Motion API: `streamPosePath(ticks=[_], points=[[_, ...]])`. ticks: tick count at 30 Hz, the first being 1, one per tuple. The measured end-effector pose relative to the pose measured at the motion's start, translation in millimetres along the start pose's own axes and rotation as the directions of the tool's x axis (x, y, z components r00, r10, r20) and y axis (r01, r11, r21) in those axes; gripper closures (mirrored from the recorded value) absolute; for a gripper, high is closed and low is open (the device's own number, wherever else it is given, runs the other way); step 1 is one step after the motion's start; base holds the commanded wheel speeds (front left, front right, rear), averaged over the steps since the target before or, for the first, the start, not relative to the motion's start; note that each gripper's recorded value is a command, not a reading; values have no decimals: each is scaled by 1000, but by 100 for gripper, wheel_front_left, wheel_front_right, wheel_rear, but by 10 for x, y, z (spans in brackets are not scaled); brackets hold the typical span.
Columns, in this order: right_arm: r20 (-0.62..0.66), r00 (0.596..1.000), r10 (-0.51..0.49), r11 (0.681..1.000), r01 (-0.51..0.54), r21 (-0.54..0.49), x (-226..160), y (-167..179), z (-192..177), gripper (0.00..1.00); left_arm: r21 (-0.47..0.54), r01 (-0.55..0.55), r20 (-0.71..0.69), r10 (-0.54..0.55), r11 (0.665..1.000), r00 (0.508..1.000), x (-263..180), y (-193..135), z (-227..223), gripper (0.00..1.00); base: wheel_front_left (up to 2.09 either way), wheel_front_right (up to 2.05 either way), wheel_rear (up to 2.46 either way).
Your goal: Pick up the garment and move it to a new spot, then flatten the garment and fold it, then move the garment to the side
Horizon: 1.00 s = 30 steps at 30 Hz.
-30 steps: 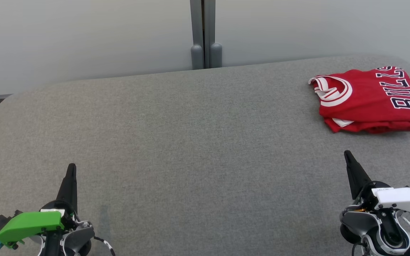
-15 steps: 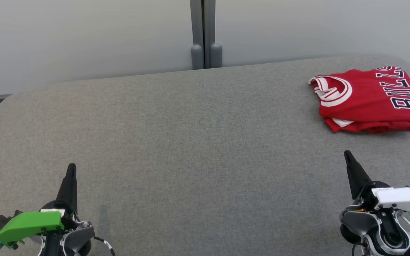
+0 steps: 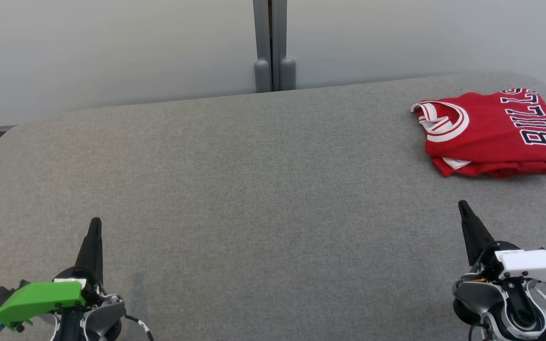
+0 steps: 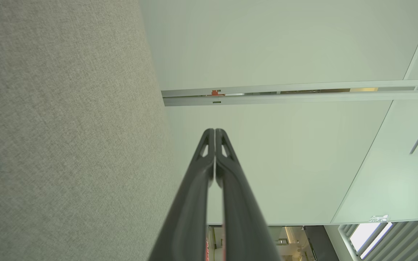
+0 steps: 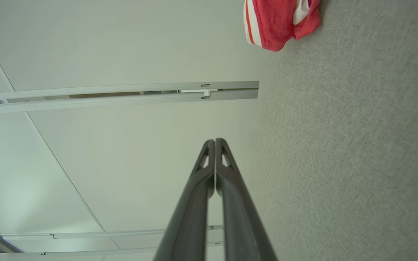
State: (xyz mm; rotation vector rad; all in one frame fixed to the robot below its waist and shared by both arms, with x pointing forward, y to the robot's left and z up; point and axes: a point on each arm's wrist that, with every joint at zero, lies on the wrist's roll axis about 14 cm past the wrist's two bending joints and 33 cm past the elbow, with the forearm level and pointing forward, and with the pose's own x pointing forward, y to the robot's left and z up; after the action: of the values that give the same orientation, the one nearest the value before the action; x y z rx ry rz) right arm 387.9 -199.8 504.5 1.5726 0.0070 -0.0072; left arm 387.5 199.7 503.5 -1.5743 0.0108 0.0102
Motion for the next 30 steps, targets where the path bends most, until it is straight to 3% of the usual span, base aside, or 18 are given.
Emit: streamPosePath(ticks=[30], points=[[0, 1000, 0, 1000, 0, 0, 0, 0, 0, 100, 0, 0, 0, 0, 1000, 1000, 0, -1, 0, 100, 0, 0, 0]])
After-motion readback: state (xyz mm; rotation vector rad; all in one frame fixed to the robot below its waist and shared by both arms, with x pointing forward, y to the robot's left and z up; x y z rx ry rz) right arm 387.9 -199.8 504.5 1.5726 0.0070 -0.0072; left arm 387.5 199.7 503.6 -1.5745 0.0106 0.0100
